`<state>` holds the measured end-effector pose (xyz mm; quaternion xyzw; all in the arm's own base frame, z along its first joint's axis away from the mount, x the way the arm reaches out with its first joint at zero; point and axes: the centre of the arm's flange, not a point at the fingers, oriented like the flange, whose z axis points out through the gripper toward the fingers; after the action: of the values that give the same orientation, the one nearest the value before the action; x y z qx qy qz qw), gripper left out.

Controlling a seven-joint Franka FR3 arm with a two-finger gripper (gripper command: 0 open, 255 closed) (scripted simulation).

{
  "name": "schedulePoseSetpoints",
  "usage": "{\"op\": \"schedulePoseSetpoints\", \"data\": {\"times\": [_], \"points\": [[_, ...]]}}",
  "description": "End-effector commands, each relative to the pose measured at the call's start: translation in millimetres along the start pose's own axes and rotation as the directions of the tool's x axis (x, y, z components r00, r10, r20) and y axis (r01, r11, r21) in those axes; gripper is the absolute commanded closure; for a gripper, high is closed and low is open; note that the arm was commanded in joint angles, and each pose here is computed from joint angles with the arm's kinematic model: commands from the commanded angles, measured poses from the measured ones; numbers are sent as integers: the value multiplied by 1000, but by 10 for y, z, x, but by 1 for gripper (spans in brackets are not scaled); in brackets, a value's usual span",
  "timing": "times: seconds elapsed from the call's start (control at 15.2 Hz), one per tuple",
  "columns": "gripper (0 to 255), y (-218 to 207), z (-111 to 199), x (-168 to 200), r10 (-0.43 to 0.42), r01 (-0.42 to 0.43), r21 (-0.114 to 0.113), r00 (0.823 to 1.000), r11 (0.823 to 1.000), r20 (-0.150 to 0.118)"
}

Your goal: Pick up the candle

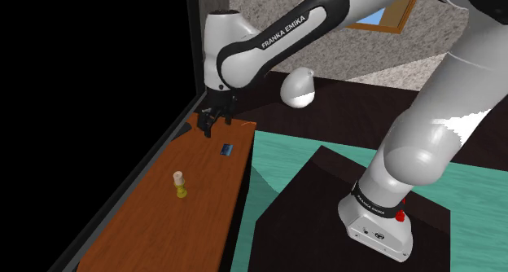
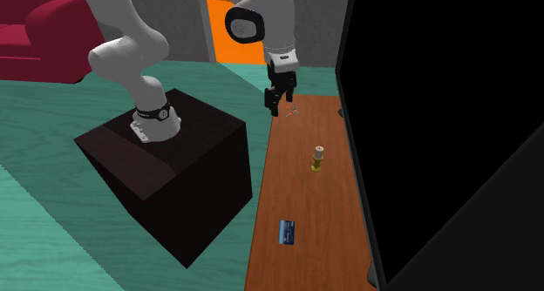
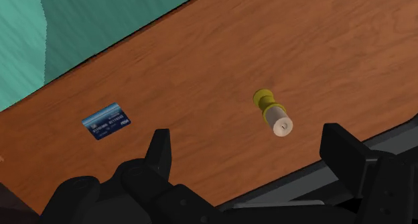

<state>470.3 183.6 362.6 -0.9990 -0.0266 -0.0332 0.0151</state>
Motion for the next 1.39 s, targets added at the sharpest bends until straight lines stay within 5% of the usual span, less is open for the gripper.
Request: {"op": "schedulePoseSetpoints", "data": {"times": [0.0, 1.12, 1.32], "points": [[0, -118, 225, 76, 5, -5, -1, 1000, 1000, 4], [0, -1043, 2084, 1019, 49, -48, -19, 998, 999, 45], [0, -1044, 2198, 1016, 49, -48, -19, 998, 999, 45]]}}
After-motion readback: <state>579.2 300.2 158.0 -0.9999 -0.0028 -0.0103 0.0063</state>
